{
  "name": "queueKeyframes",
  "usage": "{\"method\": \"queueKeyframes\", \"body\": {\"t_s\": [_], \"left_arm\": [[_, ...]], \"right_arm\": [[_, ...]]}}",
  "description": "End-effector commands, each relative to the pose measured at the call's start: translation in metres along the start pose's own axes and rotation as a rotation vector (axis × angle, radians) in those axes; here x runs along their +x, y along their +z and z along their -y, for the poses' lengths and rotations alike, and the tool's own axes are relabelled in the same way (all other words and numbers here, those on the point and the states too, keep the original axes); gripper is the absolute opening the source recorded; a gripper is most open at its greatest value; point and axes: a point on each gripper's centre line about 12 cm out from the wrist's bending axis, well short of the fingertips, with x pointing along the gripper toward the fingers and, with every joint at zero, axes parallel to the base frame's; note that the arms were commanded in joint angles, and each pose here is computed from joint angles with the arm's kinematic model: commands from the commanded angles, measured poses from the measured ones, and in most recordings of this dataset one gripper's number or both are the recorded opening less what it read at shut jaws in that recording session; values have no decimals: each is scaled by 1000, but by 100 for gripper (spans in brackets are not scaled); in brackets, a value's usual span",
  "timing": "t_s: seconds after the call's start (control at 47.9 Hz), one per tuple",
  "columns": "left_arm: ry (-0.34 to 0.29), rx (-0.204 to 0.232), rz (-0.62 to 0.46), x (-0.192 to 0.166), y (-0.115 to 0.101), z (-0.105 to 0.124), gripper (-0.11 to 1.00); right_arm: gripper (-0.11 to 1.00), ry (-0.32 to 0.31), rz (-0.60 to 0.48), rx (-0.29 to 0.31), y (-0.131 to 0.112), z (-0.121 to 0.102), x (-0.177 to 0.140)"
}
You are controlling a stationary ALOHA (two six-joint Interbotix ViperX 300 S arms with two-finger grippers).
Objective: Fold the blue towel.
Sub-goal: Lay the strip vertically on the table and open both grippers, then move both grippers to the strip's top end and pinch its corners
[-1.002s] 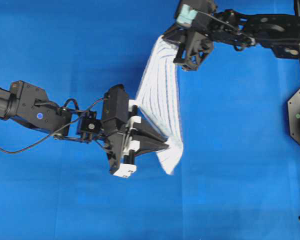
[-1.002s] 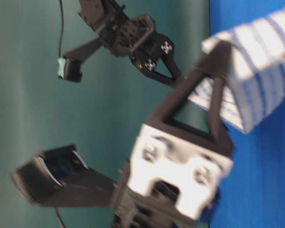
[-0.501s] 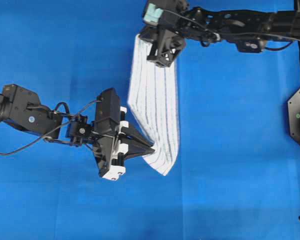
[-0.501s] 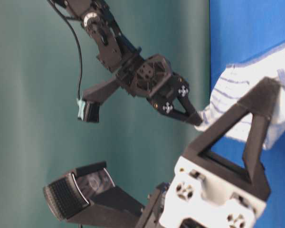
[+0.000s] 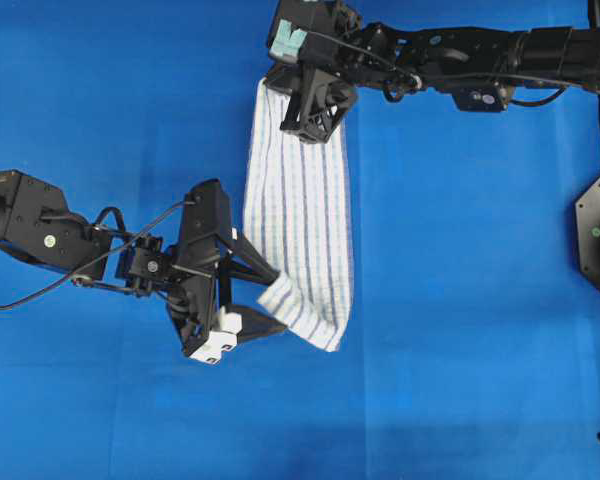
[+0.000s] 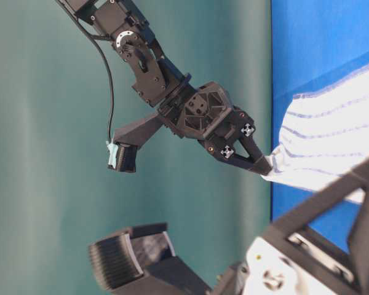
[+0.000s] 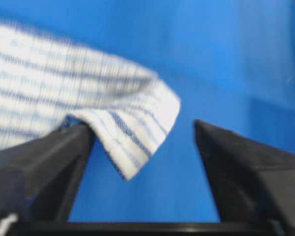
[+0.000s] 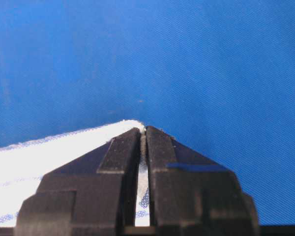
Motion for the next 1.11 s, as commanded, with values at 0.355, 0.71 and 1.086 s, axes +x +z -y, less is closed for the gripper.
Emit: {"method": "queueKeyframes", "body": {"t_s": [0.355,0.71,1.086], "left_arm": [[9,16,-42,-83,24,13,87],[139,30,67,-106,54,-40,86],[319,195,134,-96,98,-106,86]], "right_arm": [[92,6,125,-48,37,-4,-44],[92,6,163,-47,18,-3,-103],[92,-1,169,-41,-15,0,-132]]}}
